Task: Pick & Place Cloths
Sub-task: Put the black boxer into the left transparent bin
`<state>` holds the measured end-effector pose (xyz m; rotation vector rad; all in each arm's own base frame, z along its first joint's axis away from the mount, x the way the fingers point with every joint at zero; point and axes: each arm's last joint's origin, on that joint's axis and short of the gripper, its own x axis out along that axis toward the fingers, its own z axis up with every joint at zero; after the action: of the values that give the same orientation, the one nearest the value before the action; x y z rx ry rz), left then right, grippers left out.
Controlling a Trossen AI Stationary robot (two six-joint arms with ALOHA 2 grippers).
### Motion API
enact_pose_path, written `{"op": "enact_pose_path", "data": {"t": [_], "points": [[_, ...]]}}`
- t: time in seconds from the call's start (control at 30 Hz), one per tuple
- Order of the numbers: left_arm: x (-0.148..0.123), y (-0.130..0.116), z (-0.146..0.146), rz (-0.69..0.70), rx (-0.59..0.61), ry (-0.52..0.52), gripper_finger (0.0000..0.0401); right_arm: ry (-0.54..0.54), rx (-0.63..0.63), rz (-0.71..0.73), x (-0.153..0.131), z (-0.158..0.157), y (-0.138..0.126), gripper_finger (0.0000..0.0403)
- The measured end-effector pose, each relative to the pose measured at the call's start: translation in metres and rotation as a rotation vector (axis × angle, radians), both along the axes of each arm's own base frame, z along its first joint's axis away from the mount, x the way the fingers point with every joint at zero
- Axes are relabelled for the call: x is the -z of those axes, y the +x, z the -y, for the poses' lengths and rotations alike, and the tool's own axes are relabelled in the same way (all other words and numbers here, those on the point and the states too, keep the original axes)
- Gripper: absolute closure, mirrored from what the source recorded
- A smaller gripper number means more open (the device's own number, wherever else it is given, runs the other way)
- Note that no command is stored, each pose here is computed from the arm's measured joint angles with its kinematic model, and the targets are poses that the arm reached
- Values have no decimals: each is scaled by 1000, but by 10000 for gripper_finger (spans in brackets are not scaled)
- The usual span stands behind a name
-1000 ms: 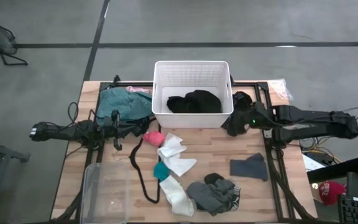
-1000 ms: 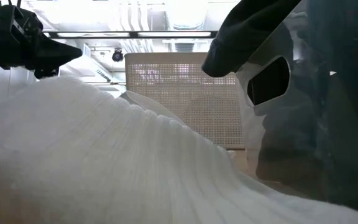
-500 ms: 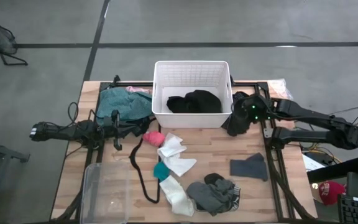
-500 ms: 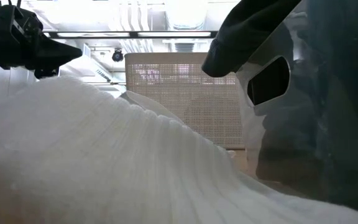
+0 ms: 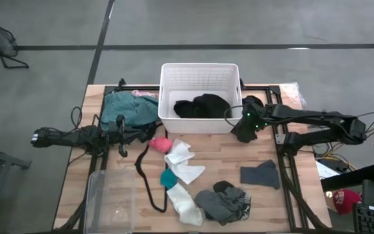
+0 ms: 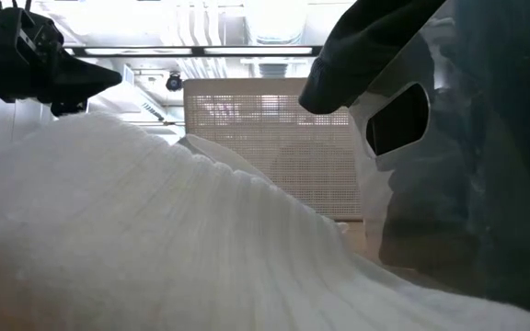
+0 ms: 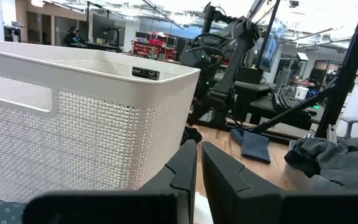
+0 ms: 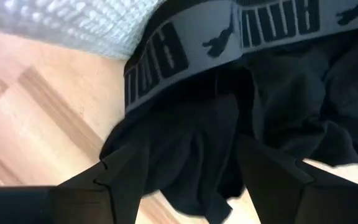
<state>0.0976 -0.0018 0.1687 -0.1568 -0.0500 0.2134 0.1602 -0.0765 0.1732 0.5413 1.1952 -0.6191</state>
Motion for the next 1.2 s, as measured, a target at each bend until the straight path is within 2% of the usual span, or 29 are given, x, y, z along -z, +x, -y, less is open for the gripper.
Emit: {"op": "enact_pose_path", "data": {"t": [0.23, 0.5, 0.63, 0.7, 0.8, 0.83, 0.97, 1.2], "points": [[0, 0, 0, 0, 1, 0, 371, 13, 78, 33, 10, 6, 13, 157], [0, 0, 0, 0, 0, 0, 371, -18, 161, 44, 6, 5, 7, 204], [0, 0, 0, 0, 1, 0, 371, -19, 193, 42, 4, 4, 5, 245], [0, 0, 0, 0, 0, 0, 371, -21, 197, 12, 7, 4, 3, 285], [0, 0, 0, 0, 0, 0, 371, -16, 195, 1, 8, 3, 3, 365], [0, 0, 0, 0, 0, 0, 371, -17, 194, 8, 8, 4, 4, 378], [0, 0, 0, 0, 0, 0, 371, 8, 221, 49, 2, 2, 2, 392], [0, 0, 0, 0, 0, 0, 371, 0, 279, 243, -35, -7, -6, 394]]}}
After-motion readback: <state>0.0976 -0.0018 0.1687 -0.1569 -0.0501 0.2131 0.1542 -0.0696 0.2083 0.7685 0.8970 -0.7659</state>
